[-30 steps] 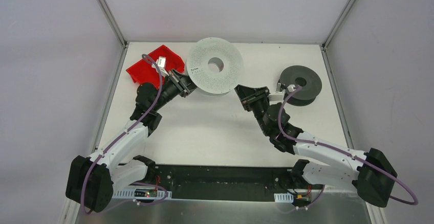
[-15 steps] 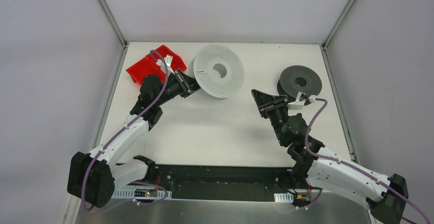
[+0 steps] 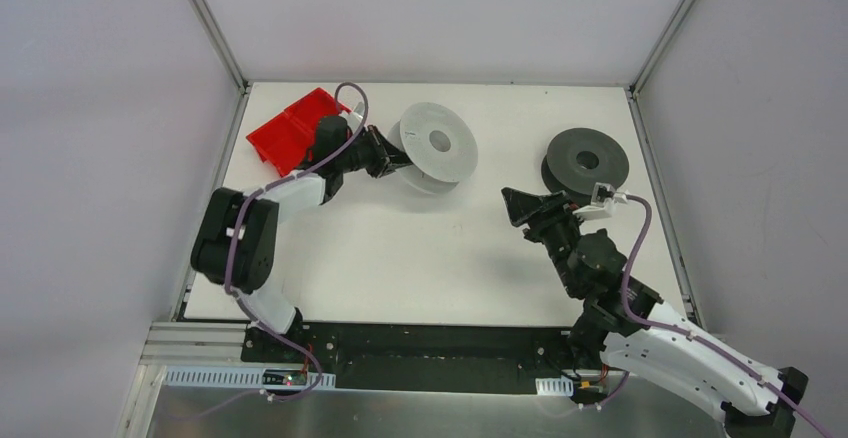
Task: Wrap the cables
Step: Place the cable reel at the center of the board.
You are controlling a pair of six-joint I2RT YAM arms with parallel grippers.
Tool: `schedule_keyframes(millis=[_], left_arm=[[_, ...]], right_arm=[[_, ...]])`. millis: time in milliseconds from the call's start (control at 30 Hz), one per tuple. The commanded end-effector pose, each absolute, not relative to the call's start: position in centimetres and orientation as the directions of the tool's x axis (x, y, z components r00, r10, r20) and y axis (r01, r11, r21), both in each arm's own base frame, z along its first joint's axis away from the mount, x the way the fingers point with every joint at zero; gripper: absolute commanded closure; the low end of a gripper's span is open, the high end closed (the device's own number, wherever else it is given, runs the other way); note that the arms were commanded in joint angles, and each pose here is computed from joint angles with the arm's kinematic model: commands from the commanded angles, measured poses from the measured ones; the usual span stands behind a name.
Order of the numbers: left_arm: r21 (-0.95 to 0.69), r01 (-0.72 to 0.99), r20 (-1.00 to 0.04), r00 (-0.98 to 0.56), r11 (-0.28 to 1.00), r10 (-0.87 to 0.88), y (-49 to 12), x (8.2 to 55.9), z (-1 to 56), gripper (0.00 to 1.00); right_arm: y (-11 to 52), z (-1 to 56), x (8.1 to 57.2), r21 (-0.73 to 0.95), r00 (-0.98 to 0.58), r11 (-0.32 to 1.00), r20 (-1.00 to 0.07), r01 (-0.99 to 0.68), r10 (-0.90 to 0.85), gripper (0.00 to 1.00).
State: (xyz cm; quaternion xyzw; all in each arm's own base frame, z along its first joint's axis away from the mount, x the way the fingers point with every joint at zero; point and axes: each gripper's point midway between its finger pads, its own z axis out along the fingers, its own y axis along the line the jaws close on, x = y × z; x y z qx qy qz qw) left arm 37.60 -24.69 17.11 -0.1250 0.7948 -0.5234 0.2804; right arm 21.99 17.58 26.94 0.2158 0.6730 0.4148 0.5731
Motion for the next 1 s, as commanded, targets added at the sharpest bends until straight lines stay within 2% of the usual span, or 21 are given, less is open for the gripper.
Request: schedule_keyframes(millis=[0, 67, 167, 600, 967], left_arm=[[-0.913, 0.261, -0.388, -0.791, 0.313, -0.472, -25.7, 41.2, 21.1, 1.0], [-0.92, 0.234, -0.365, -0.803, 0.315, -0.471, -25.7, 42.5, 19.8, 1.0], [-0.92, 0.22, -0.357, -0.813, 0.326, -0.46, -26.0, 44.4, 18.6, 1.0], [-0.927, 0.118, -0.289, -0.83, 0.357, -0.476, -27.4, 51.5, 13.8, 1.0], [-0.91, 0.039, -0.256, -0.835, 0.412, -0.487, -26.5, 52.6, 10.4, 0.88]], right_arm=[[16.9, 28.6, 21.0, 0.731, -0.258, 0.641, -0.683, -0.234, 0.684, 0.28], [17.0, 28.4, 20.9, 0.72, -0.267, 0.651, -0.694, -0.241, 0.669, 0.2], [17.1, 28.0, 20.8, 0.71, -0.277, 0.662, -0.704, -0.241, 0.654, 0.02], [17.1, 26.4, 21.8, 0.653, -0.268, 0.732, -0.753, -0.196, 0.6, 0.01], [17.1, 26.8, 22.1, 0.628, -0.254, 0.752, -0.775, -0.199, 0.579, 0.01]])
